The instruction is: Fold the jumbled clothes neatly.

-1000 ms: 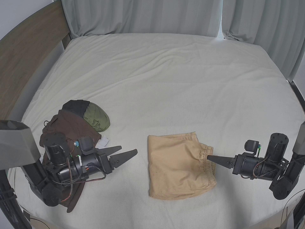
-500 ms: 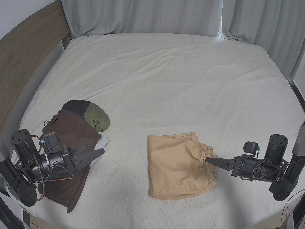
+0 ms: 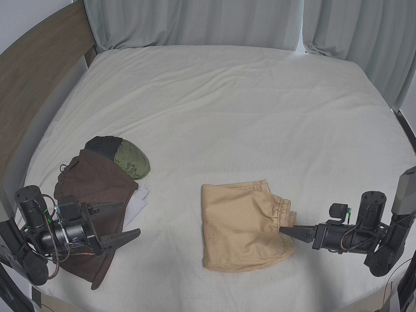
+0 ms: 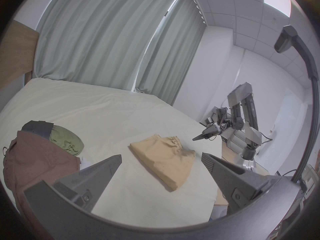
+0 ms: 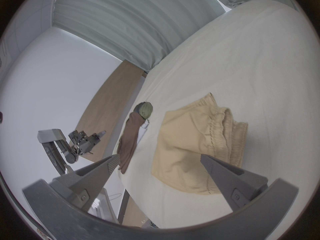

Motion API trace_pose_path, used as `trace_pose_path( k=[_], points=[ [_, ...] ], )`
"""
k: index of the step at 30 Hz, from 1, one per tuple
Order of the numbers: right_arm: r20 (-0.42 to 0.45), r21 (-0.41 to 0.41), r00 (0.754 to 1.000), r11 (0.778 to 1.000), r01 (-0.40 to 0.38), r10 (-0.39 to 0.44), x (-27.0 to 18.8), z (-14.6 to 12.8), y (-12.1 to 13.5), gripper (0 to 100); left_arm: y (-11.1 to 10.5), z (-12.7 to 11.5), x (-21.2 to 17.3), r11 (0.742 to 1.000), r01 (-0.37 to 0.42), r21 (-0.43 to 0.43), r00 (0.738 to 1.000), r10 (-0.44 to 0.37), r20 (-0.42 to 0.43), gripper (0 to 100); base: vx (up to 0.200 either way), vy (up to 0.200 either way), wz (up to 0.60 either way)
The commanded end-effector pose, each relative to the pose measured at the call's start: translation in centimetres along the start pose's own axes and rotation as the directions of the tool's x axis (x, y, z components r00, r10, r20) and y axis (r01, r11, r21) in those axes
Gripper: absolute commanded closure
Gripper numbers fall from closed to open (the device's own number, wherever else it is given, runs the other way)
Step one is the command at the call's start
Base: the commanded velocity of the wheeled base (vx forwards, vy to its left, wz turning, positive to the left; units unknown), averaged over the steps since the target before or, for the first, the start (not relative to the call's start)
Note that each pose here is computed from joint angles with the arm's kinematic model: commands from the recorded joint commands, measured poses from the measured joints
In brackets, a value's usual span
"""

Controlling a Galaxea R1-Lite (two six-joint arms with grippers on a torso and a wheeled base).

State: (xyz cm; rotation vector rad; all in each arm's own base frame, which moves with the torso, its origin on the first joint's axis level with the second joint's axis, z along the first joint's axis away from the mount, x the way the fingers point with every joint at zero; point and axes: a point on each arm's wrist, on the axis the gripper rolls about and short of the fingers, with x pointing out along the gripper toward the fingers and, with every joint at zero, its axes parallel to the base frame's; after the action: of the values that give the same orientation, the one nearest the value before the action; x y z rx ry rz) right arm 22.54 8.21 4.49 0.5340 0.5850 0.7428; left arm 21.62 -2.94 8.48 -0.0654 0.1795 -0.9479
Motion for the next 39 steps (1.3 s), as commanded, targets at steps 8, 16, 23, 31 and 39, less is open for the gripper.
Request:
trace_pose_path(
  k=[8, 16, 23, 31, 39],
  points=[
    [-0.112, 0.067, 0.985, 0.988, 0.136, -0.128, 0.3, -2.7, -4.2, 0, 0.4, -1.2, -0.1, 1.000, 0.015, 0.008, 0.999, -0.014, -0.034, 0, 0.000, 0.000, 0.00],
    [-0.152, 0.051, 0.971, 0.979, 0.196, -0.187, 0.3, -3.7, -6.5, 0, 0.7, -1.7, 0.1, 0.999, 0.017, 0.032, 0.999, -0.016, -0.049, 0, 0.000, 0.000, 0.00],
    [-0.169, 0.062, 0.968, 0.978, 0.200, -0.188, 1.1, -4.2, -7.4, 0, 0.6, -1.8, 0.2, 0.999, 0.020, 0.029, 0.998, -0.019, -0.051, 0, 0.000, 0.000, 0.00],
    [-0.174, 0.065, 0.967, 0.978, 0.200, -0.186, 2.4, -4.5, -8.5, 0, 0.6, -1.8, 0.2, 0.999, 0.021, 0.031, 0.998, -0.019, -0.051, 0, 0.000, 0.000, 0.00],
    [-0.180, 0.062, 0.969, 0.981, 0.184, -0.170, 3.9, -4.8, -9.2, 0, 0.6, -1.7, 0.1, 0.999, 0.020, 0.035, 0.999, -0.019, -0.049, 0, 0.000, 0.000, 0.00]
  ],
)
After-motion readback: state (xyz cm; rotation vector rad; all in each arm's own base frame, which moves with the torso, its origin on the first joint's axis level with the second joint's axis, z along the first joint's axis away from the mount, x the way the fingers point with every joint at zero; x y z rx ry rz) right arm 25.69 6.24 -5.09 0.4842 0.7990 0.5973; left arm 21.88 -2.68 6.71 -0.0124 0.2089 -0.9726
